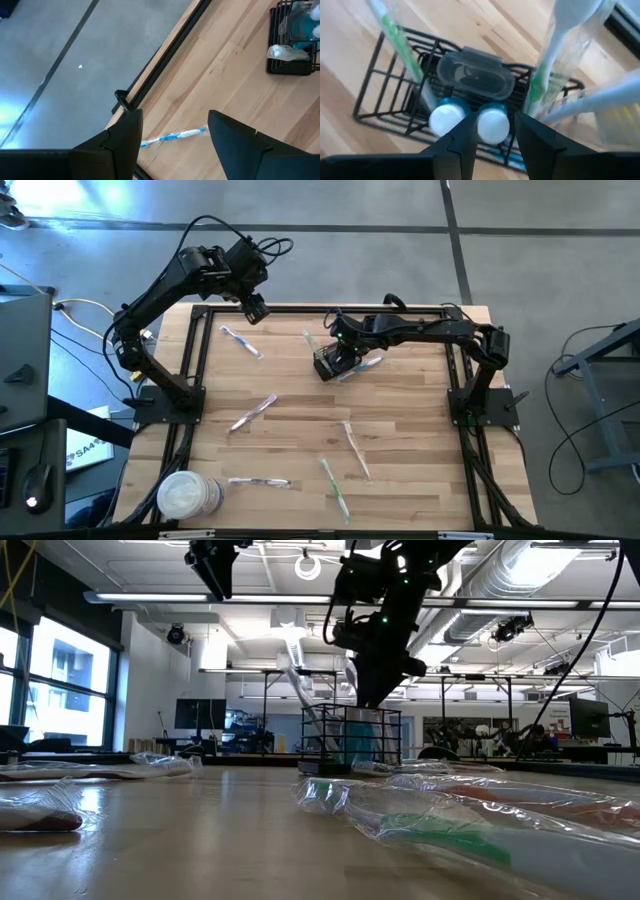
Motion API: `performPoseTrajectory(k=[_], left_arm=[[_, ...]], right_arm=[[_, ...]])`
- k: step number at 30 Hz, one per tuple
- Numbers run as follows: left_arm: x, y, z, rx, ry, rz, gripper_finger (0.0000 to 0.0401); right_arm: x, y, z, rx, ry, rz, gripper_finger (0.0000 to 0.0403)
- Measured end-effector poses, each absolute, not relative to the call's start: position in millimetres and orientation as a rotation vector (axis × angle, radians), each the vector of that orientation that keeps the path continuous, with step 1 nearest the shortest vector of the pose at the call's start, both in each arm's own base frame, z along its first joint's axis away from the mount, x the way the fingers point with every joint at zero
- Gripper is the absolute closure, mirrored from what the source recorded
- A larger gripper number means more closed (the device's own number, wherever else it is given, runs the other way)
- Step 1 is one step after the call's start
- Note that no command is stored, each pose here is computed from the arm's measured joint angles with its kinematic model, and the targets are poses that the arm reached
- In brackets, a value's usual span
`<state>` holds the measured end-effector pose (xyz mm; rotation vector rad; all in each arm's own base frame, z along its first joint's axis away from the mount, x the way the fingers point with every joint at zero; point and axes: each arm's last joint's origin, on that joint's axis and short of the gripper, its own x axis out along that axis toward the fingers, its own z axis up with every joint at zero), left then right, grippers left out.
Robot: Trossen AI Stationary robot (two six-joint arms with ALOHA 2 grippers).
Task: Pick & Place toothbrushing station
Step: Put the blue mouthwash into the mesh organizer, then put the right blue toothbrush into the mesh organizer
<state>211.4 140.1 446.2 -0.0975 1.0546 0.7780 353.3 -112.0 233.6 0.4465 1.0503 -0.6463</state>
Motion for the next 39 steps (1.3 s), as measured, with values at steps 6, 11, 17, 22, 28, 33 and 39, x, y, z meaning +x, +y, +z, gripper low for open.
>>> performPoseTrajectory(k=[6,11,17,22,28,33,39], left_arm=[[211,140,446,-0.099,1.062,0.777,0.0180],[210,139,445,-0.103,1.070,0.777,0.0180],[210,139,445,-0.107,1.073,0.778,0.0180],[210,139,445,-0.108,1.074,0.779,0.0180],[210,139,445,-0.111,1.072,0.780,0.0180],[210,139,445,-0.118,1.069,0.785,0.0180],[210,139,445,-0.120,1.071,0.786,0.0180]], right_arm=[[354,-112,235,0.445,1.040,-0.646,0.0279],[355,-112,235,0.439,1.024,-0.650,0.0278],[356,-112,236,0.438,1.014,-0.650,0.0278],[356,-112,237,0.437,1.013,-0.652,0.0279],[353,-111,245,0.435,0.991,-0.653,0.0279],[347,-110,260,0.439,0.948,-0.648,0.0279],[332,-99,287,0.492,0.898,-0.571,0.0279]])
